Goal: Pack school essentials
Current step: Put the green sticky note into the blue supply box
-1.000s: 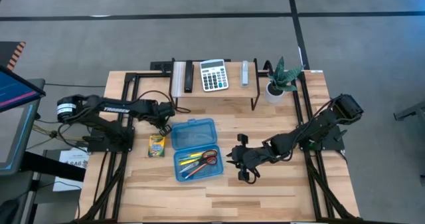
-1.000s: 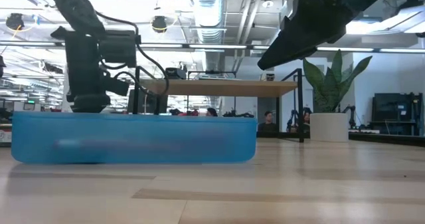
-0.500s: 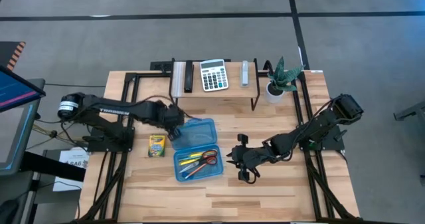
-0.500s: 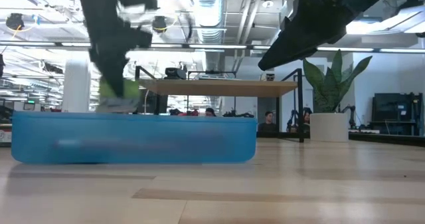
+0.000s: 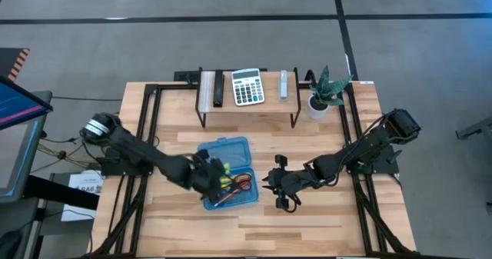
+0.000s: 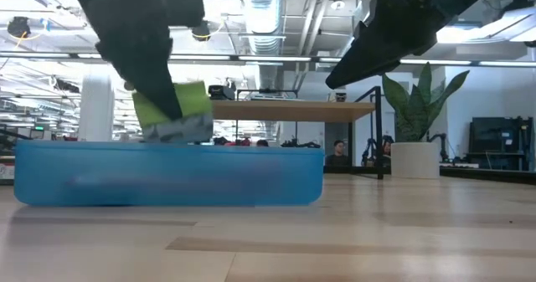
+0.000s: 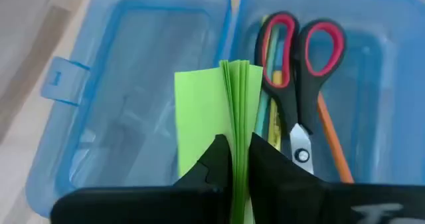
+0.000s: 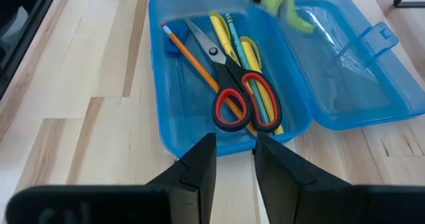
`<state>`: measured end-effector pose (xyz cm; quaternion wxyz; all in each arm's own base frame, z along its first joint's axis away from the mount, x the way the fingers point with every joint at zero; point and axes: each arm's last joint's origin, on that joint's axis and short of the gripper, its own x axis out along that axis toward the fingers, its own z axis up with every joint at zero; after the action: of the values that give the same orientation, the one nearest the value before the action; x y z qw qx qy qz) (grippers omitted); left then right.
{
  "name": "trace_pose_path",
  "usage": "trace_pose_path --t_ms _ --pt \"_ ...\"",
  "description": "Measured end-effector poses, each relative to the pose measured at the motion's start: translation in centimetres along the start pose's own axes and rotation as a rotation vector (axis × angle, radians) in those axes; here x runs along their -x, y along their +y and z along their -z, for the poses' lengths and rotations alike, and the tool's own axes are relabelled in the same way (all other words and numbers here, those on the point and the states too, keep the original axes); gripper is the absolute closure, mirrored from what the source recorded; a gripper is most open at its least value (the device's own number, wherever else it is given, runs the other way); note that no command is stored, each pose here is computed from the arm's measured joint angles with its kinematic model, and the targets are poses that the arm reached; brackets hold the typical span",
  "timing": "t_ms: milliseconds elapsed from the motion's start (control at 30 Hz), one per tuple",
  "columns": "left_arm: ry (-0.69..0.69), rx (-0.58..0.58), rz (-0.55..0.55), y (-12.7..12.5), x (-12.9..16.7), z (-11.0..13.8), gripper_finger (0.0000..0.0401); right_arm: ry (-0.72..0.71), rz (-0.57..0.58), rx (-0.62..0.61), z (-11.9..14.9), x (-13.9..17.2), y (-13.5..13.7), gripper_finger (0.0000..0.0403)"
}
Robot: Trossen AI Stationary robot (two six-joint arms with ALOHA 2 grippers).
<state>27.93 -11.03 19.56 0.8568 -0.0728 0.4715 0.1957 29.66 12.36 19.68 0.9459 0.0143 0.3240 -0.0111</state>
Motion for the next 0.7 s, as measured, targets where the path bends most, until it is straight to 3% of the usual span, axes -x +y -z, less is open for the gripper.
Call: trace_pose_path --t_ms 133,333,467,700 --pt "0.055 -0.032 -0.032 -2.0 -1.9 -0.4 0.0381 0.000 0.000 0.000 0.0 0.0 0.0 0.0280" --pt "0.132 -0.084 0.037 -4.4 -3.2 -1.5 0.0341 0.007 0.003 0.002 0.1 0.0 0.0 0.0280" --pt "0.129 -0.086 0.065 -4.8 -2.7 -1.6 0.0303 0.013 0.004 0.004 0.1 0.0 0.0 0.0280" --pt "0.164 -0.096 0.020 -4.8 -2.2 -0.8 0.0247 0.022 0.007 0.000 0.2 0.0 -0.1 0.0280"
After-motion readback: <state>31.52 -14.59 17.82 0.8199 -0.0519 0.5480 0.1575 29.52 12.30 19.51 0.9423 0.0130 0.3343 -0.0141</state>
